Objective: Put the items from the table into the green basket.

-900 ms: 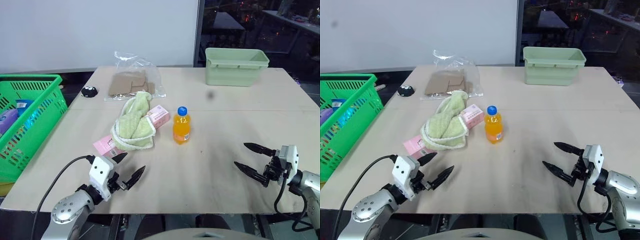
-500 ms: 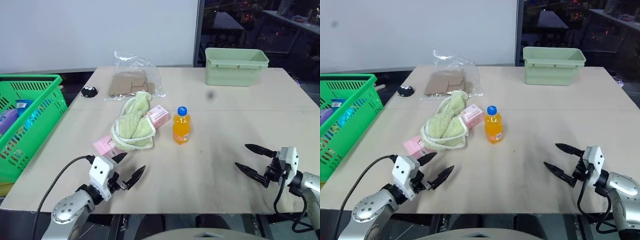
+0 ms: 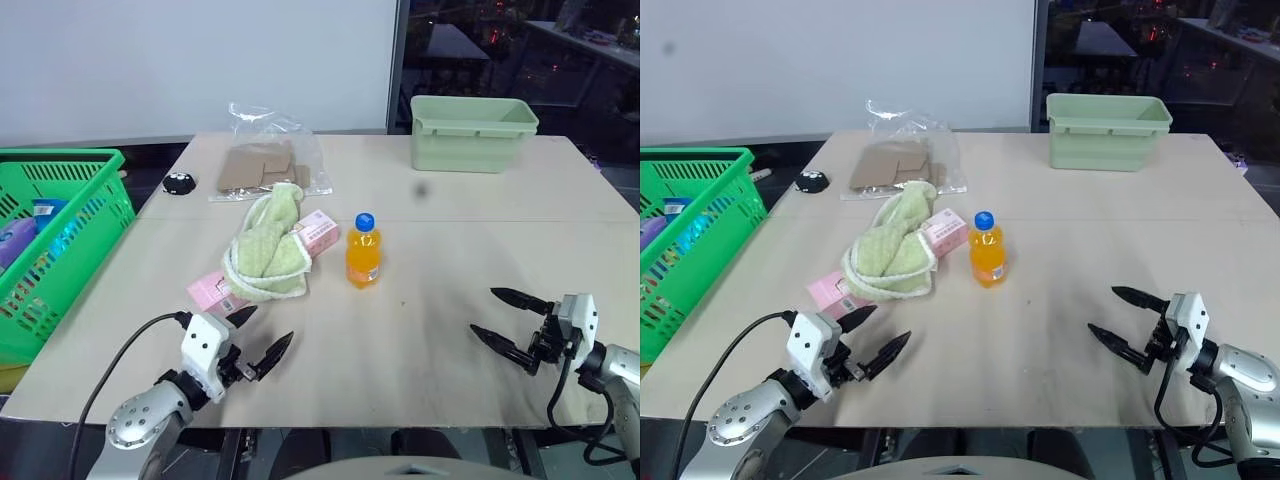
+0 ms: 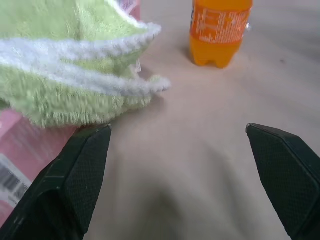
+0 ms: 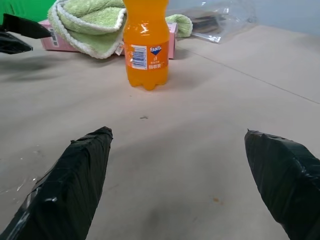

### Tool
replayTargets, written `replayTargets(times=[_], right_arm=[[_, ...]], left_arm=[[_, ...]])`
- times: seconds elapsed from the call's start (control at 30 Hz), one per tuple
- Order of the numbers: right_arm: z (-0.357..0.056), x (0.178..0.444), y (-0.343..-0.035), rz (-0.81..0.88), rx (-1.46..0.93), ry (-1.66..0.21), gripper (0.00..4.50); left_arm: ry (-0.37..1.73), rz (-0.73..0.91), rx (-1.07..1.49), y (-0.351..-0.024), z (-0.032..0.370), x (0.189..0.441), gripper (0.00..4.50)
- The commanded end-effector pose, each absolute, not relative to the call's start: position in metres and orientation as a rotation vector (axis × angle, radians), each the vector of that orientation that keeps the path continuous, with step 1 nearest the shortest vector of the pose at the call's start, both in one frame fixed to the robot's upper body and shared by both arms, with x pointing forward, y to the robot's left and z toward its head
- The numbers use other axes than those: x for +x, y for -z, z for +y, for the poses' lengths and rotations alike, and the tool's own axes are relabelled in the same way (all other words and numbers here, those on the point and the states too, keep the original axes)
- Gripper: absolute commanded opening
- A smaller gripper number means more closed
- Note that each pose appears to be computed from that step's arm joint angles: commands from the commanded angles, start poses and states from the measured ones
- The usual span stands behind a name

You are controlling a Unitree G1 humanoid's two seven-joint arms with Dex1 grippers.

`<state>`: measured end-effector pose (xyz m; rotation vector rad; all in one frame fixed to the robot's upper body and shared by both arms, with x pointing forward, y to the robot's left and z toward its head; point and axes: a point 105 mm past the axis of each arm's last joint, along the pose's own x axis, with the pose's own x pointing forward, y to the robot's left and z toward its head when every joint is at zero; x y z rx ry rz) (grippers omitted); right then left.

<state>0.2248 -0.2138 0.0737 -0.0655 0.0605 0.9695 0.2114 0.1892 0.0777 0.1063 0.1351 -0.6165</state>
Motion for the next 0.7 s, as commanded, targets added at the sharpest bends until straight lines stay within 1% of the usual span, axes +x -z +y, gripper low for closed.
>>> replayTargets(times=[0.03,0.1,0.13,0.2,0.23,0.3,0.43,0.53,0.63,0.7], right_arm=[[-0.190,0.208,-0.102,0.024,-0.028,-1.177,4.50],[-0.181,0.208,-0.109,-0.005,-0.060,-1.221,4.50],[-0.178,0.210,-0.114,-0.037,-0.076,-1.220,4.50],[-0.174,0.218,-0.127,-0.095,-0.058,-1.210,4.50],[-0.172,0.222,-0.132,-0.118,-0.058,-1.201,4.50],[-0.170,0.227,-0.141,-0.153,-0.057,-1.192,4.50],[-0.167,0.232,-0.149,-0.176,-0.051,-1.190,4.50],[-0.165,0.233,-0.150,-0.176,-0.052,-1.188,4.50],[-0.166,0.234,-0.149,-0.178,-0.052,-1.170,4.50],[-0.167,0.234,-0.149,-0.180,-0.053,-1.156,4.50]], left_arm=[[0.555,-0.060,0.151,-0.137,0.204,0.239,4.46],[0.466,-0.091,0.102,-0.156,0.218,0.258,4.46],[0.443,-0.049,0.039,-0.157,0.223,0.265,4.46],[0.359,0.121,0.061,-0.147,0.237,0.282,4.46],[0.316,0.160,0.114,-0.147,0.244,0.290,4.46],[0.290,0.177,0.150,-0.151,0.248,0.301,4.46],[0.355,0.254,0.168,-0.137,0.234,0.311,4.46],[0.425,0.327,0.195,-0.119,0.219,0.312,4.46],[0.462,0.391,0.228,-0.103,0.214,0.310,4.46],[0.454,0.386,0.241,-0.103,0.215,0.312,3.96]])
